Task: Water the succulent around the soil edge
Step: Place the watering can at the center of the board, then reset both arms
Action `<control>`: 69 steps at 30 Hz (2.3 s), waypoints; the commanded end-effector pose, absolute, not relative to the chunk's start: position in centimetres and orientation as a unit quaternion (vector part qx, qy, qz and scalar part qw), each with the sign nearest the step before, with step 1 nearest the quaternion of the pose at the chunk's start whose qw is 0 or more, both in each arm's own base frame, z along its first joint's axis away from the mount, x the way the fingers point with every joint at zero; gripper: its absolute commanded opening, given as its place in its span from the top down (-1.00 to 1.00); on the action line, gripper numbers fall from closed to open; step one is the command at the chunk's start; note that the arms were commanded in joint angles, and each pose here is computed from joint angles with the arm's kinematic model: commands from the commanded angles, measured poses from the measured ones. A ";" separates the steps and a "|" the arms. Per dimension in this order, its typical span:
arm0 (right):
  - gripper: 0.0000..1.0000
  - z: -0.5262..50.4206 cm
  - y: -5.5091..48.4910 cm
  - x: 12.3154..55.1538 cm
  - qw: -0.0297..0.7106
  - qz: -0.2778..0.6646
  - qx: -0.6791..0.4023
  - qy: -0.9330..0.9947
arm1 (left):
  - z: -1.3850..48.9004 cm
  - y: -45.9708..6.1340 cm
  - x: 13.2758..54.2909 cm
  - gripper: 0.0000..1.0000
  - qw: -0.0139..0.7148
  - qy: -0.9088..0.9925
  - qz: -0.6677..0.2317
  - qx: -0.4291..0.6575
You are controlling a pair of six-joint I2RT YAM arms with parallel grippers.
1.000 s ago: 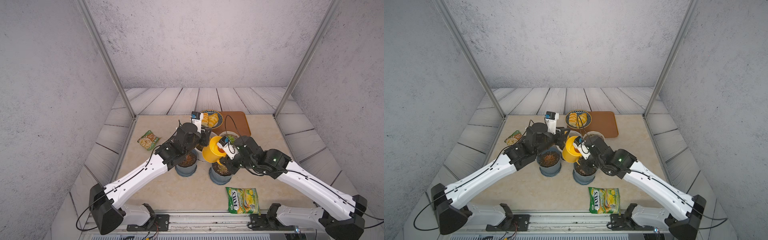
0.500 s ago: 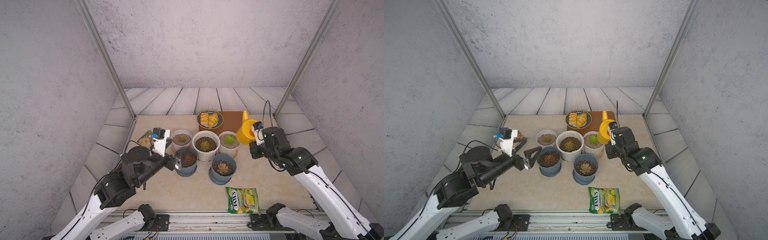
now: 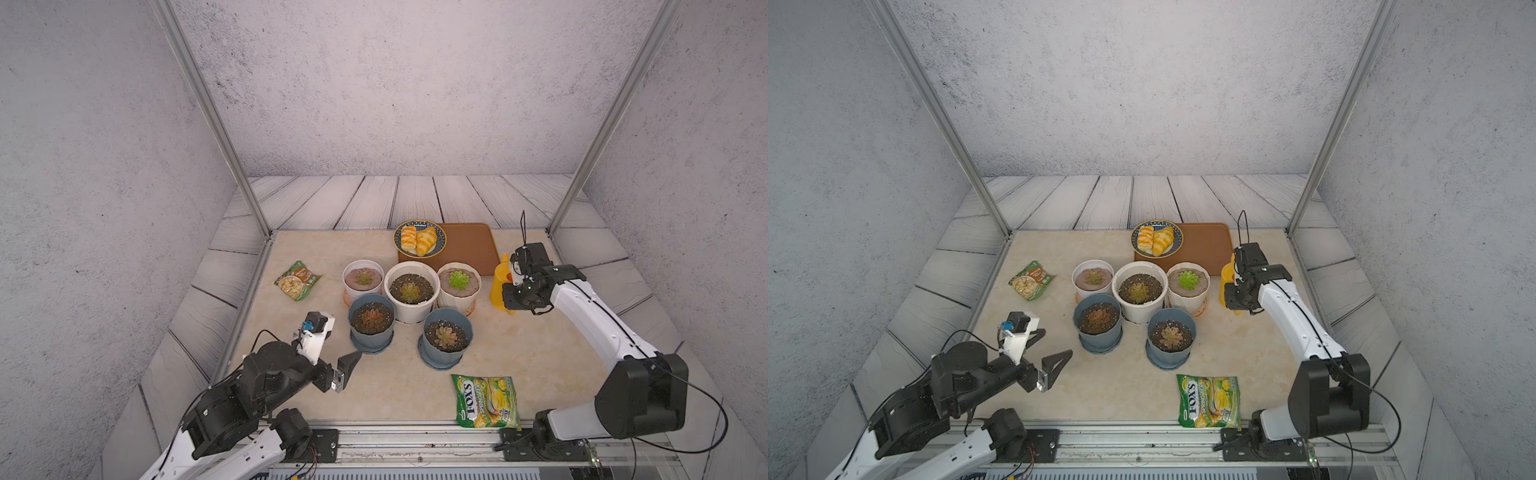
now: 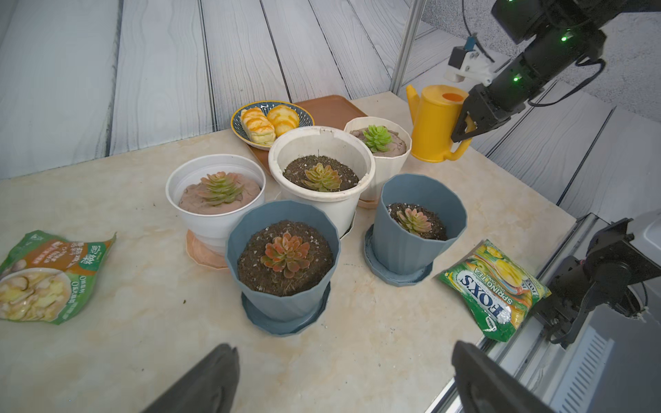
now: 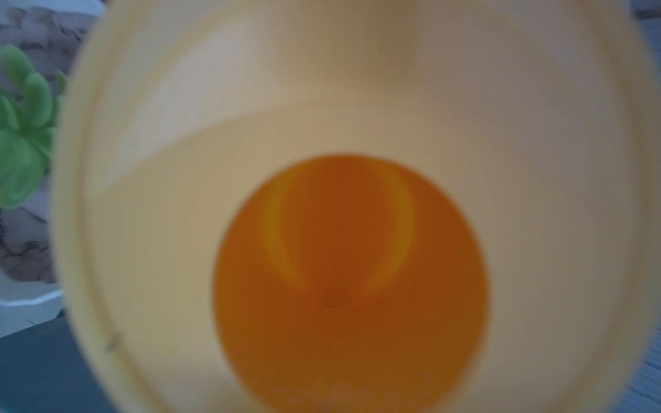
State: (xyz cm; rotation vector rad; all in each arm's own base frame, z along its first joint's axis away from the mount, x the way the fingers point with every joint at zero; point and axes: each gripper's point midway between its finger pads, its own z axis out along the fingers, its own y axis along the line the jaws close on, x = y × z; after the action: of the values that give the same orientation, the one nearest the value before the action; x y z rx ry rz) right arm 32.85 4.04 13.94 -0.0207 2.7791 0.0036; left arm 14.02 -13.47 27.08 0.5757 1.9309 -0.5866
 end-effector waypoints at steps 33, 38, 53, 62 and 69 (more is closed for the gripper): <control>-0.99 12.5 3.0 37.9 0.265 -0.010 -0.021 0.964 | 27.8 -12.4 13.7 -0.97 0.527 0.780 -0.239 0.237; -0.99 15.3 2.6 36.8 0.375 -0.001 -0.003 0.927 | 27.7 -12.4 13.7 -0.97 0.526 0.781 -0.238 0.238; -0.99 12.9 1.2 33.6 0.606 -0.058 -0.047 0.792 | 27.5 -12.0 14.1 -0.97 0.537 0.780 -0.226 0.230; -0.99 11.8 1.6 36.2 0.630 -0.047 -0.036 0.775 | 26.9 -11.9 14.7 -0.97 0.534 0.788 -0.207 0.227; -0.99 10.4 -0.2 37.6 0.629 -0.082 0.013 0.773 | 26.6 -11.8 15.2 -0.97 0.536 0.791 -0.193 0.222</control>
State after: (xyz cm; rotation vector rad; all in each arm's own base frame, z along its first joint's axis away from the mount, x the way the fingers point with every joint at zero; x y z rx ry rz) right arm 35.88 0.66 7.11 -0.0482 1.8860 -0.1592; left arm 14.60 -11.81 26.65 0.5374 1.8920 -0.4922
